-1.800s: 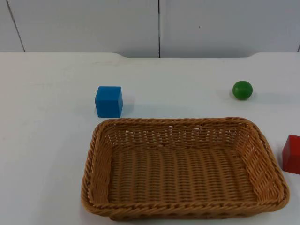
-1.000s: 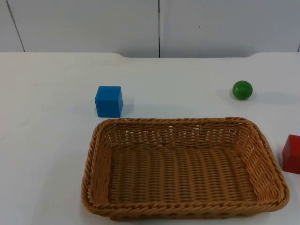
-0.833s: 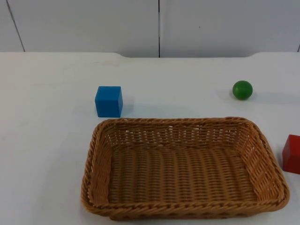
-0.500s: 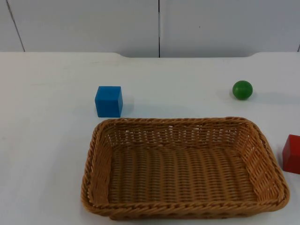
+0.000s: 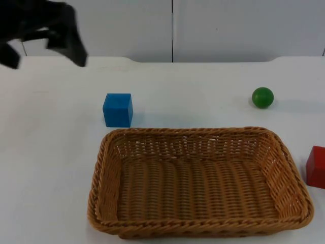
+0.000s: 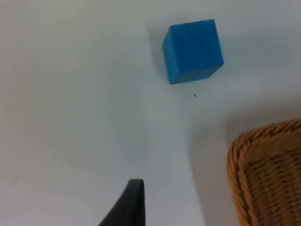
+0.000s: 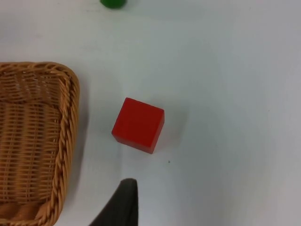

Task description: Place all geometric objects except the red cube into the basket.

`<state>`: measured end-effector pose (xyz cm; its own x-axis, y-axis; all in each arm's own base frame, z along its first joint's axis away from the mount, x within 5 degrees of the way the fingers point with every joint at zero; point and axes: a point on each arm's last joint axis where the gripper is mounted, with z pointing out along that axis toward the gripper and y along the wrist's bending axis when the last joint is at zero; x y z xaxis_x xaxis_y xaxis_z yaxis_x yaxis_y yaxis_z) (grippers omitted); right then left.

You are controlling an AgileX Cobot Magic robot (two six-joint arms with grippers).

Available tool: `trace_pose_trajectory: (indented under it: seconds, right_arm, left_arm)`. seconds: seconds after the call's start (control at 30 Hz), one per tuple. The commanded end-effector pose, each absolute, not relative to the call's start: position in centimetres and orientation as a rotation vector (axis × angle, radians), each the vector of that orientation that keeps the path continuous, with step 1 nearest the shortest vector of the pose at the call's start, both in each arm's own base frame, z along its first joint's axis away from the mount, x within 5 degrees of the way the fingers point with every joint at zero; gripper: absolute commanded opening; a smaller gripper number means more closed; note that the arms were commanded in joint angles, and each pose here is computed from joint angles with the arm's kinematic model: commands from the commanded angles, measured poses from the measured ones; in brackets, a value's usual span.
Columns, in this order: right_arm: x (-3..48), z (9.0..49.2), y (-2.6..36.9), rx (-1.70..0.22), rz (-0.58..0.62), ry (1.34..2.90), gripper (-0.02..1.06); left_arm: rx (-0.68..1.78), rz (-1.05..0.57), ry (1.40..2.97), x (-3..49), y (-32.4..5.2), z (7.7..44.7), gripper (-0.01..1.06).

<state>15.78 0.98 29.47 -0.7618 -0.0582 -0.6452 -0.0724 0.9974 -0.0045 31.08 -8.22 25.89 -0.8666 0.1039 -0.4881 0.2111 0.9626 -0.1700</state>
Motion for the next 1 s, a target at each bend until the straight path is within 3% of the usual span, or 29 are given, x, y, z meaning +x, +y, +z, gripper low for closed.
trace_pose_trajectory:
  seconds: [0.0,0.33,0.57,0.97]
  right_arm:
    - [15.9,29.7,0.9,-0.088,0.017,2.418,1.05]
    - [15.9,29.7,0.9,-0.088,0.017,2.418,1.05]
    - [15.9,29.7,0.9,-0.088,0.017,2.418,1.05]
    - [16.0,29.8,1.0,-0.074,0.044,2.41,1.05]
  left_arm:
    - [0.226,-0.284,2.632,33.5,-9.8,25.0,1.05]
    - [0.234,-0.218,2.767,41.4,-15.1,20.1,1.05]
    - [0.156,-0.148,2.795,45.1,-16.1,16.2,1.05]
    - [0.132,-0.112,2.882,46.4,-16.5,10.1,1.05]
